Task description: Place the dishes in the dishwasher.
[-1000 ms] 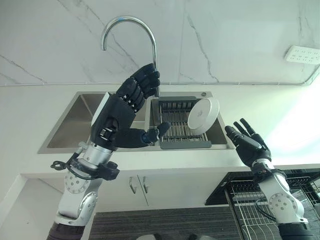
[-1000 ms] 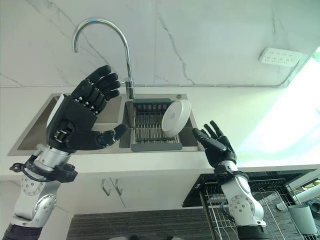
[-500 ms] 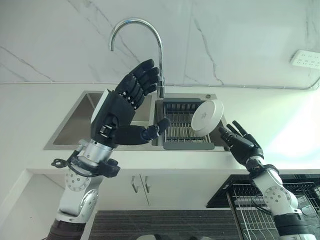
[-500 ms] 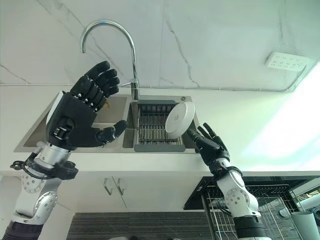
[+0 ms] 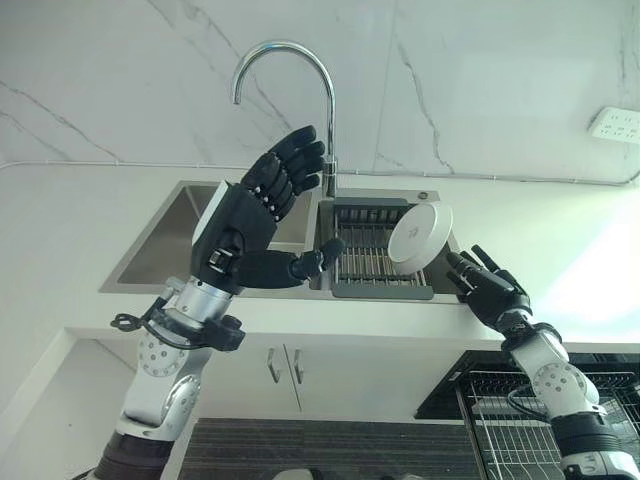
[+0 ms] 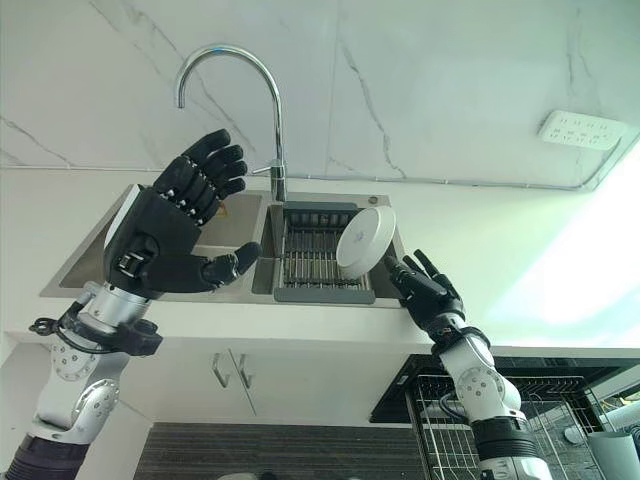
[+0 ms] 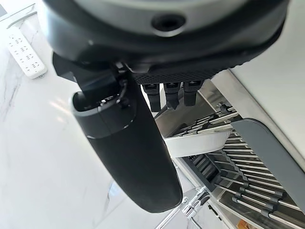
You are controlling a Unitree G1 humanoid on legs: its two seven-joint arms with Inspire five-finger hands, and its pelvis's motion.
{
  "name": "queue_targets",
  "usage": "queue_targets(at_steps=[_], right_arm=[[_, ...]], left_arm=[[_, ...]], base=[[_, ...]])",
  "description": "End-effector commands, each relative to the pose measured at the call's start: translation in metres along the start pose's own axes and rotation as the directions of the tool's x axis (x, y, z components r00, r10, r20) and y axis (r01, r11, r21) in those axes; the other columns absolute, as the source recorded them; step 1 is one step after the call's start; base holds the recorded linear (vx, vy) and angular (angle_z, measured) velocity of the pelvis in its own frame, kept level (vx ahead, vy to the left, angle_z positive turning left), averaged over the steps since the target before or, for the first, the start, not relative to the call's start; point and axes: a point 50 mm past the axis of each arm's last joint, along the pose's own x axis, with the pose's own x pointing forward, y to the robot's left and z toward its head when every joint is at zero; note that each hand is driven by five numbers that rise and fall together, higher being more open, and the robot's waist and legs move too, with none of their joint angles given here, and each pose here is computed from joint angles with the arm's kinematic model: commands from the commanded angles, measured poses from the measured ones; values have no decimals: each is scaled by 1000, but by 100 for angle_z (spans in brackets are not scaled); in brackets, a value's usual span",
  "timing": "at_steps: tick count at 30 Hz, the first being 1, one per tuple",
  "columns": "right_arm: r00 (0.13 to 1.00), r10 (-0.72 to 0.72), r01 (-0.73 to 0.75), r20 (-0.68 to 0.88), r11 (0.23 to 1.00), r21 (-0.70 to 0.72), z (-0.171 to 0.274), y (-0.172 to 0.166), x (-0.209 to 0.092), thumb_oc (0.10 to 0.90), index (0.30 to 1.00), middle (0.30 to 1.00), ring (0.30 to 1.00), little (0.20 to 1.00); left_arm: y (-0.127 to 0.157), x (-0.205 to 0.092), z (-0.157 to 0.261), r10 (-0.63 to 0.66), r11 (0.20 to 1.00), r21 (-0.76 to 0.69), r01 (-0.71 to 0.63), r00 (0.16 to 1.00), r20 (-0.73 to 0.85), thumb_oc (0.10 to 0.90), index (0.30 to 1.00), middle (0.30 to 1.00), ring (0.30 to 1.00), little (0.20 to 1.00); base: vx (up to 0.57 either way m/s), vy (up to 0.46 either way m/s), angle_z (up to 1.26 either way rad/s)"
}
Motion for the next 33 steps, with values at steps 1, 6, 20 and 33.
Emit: queue_targets(at_steps=[1,6,20,33], right_arm=[[958,187,-189,216,982,-12,66,47,17,800,900,900,900,900],[959,193,-191,207,981,-28,67,49,19,800,900,900,900,900],[959,214,-201,183,976,-90,74,60,26,800,900,900,900,900],[961,205,-178,184,972,-154,96,61,27,800,900,900,900,900]], left_arm=[[-1,24,35,-32,999,26,26,975,221,800,900,900,900,900],[-1,25,35,-33,999,23,28,975,218,800,900,900,900,900],[-1,26,34,-27,1000,14,24,978,207,800,900,900,900,900],[3,26,33,-25,1000,6,24,979,201,800,900,900,900,900]], base=[[0,0,0],[0,0,0],[3,2,1],[6,4,3]])
